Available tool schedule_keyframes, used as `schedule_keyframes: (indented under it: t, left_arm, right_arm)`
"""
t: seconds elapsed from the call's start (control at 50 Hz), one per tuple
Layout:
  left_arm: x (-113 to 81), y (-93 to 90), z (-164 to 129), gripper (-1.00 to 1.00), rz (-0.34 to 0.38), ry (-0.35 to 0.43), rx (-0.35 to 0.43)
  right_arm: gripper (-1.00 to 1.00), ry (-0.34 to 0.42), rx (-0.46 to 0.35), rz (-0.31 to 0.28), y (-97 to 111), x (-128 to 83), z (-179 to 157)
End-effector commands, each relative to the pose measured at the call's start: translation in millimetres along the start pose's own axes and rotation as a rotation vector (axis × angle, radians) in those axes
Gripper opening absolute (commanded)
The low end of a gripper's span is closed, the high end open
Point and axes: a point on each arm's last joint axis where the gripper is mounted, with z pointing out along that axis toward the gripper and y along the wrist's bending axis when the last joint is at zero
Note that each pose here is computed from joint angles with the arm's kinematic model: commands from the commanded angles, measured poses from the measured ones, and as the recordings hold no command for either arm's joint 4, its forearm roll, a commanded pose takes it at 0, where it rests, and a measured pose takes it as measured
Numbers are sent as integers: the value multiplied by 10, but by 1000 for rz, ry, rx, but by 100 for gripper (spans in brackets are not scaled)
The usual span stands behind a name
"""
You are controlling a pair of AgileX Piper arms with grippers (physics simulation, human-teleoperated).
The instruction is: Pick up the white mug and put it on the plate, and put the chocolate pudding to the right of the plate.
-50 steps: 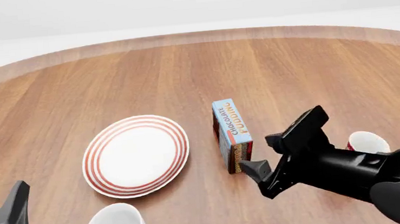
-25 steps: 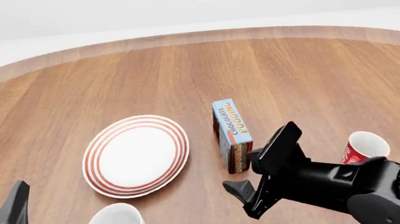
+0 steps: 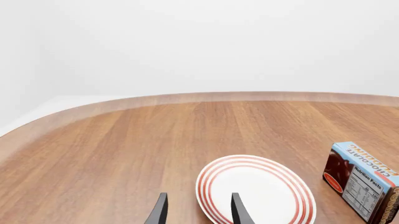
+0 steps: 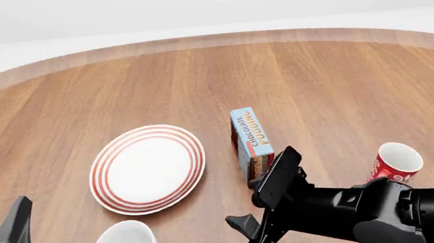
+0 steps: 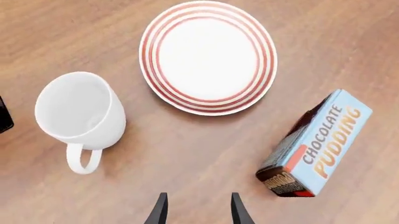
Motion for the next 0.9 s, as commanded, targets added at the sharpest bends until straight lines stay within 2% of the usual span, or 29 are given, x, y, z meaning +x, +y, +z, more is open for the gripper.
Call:
schedule_keyframes:
  t: [0.02,0.38,0.9]
  left_arm:
    - [0,0,0,100,0,0,0]
    - [0,0,0,100,0,0,0]
    - [0,0,0,100,0,0,0]
  right_arm:
    - [100,19,-34,-19,103,2,66]
    - [100,67,-102,-48,342,-21,279]
    - [100,131,-175,-72,639,81,448]
